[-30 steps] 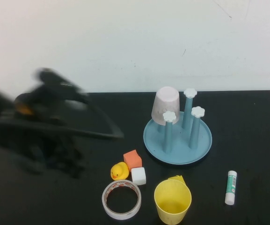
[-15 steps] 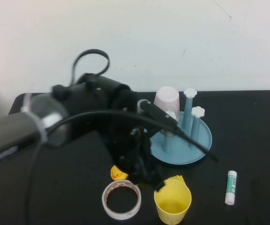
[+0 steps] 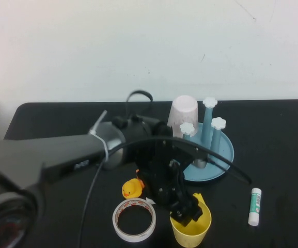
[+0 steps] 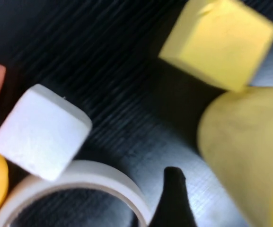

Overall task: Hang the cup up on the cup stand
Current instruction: Pick up the cup from the table, then adjust the cup with two arms

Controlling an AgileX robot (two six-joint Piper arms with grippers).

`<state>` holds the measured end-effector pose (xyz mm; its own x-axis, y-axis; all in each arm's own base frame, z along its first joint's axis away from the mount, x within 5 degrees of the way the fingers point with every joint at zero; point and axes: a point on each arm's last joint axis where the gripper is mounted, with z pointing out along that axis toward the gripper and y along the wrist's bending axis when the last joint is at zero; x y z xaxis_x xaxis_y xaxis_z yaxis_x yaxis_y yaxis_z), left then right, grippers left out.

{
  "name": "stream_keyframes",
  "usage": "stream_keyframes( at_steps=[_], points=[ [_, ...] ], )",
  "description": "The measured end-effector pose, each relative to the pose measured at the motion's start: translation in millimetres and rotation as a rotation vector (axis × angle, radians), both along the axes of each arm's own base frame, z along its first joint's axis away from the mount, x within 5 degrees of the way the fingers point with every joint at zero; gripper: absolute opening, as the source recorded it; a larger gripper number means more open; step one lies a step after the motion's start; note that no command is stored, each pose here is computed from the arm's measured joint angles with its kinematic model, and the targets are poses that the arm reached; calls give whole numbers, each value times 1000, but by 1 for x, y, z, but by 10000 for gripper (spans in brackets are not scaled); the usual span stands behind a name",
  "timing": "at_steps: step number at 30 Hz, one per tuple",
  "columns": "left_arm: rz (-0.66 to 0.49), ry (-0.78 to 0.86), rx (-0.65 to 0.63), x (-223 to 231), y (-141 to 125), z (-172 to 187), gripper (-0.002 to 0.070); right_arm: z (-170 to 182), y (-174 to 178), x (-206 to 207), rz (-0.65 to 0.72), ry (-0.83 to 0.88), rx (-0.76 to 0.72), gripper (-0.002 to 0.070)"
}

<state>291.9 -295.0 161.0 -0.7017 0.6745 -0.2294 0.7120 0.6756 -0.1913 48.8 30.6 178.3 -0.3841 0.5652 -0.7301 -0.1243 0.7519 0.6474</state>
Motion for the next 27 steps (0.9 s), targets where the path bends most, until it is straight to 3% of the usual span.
stream_keyframes(
  at_steps=[4, 6, 8, 10, 12, 19, 27],
  points=[
    [8, -3, 26, 4, -1, -18, 421, 0, 0, 0, 1, -2, -6, -1],
    [22, -20, 28, 6, -1, -20, 321, 0, 0, 0, 1, -2, -6, -1],
    [24, -34, 28, 8, -1, -20, 172, 0, 0, 0, 1, -2, -6, -1],
    [25, -42, 25, 9, -2, -20, 81, 0, 0, 0, 2, -3, -7, -1],
    [22, -46, 24, 9, -2, -20, 34, 0, 0, 0, 2, -3, -7, -1],
    [-36, -106, -8, 0, 7, 8, 14, 0, 0, 0, 1, -3, -7, -1],
    [11, -354, -192, -56, 63, 82, 14, 0, 0, 0, 3, -7, -16, -1]
  ],
)
